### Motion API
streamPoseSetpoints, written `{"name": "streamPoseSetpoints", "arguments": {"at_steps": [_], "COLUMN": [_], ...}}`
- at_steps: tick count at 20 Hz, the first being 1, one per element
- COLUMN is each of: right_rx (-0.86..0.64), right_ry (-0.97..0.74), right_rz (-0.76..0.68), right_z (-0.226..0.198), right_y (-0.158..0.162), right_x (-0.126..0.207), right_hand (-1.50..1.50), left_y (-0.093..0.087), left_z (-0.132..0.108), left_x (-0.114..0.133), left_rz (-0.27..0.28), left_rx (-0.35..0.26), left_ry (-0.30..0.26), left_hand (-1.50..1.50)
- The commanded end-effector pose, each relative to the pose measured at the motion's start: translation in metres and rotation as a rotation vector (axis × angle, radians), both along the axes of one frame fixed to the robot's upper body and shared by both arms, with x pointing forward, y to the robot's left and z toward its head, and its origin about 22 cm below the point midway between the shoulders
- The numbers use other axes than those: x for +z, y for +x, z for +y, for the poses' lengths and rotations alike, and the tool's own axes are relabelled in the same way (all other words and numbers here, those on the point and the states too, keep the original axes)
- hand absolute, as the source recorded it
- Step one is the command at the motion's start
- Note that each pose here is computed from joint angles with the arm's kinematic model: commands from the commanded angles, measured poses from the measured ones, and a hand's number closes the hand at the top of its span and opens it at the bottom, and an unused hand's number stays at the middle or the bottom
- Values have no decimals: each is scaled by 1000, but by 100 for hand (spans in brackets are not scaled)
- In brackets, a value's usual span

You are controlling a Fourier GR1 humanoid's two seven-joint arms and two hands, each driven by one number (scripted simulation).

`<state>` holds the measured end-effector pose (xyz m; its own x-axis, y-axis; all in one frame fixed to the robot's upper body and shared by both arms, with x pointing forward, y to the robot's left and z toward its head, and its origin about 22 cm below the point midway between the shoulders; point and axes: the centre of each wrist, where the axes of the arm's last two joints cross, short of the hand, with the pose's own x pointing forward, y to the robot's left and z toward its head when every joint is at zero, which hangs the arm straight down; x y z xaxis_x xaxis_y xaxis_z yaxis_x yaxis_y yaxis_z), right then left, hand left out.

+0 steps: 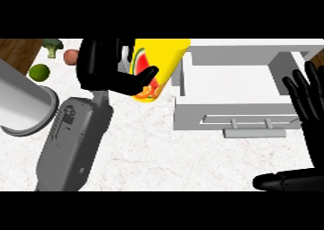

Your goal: Pick up the cup, place it into the drawer and close the drawer

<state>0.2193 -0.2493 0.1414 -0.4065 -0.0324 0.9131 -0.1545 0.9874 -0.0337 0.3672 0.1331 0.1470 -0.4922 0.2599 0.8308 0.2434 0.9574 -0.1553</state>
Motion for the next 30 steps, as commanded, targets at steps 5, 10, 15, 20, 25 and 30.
{"name": "streamPoseSetpoints", "arguments": {"at_steps": [5, 10, 15, 20, 25, 30], "right_rx": [8, -10, 6, 14, 14, 11], "right_ry": [-18, -16, -8, -5, -6, 7], "right_rz": [8, -4, -7, -7, 8, -2], "right_z": [0, 0, -5, 6, -7, -1], "right_y": [14, 9, 5, -2, 7, 13], "right_x": [-10, 5, -4, 5, -14, -11], "right_hand": [-150, -150, -150, -150, -150, -150], "left_y": [16, 26, 51, 55, 60, 62], "left_z": [-36, -60, -78, -100, -103, -107], "left_x": [26, 30, 24, 30, 17, -5], "left_rz": [9, 54, 75, 114, 151, 164], "left_rx": [-10, -11, 35, 29, 7, 38], "left_ry": [64, 123, 145, 165, 182, 247], "left_hand": [150, 150, 150, 150, 150, 150]}}
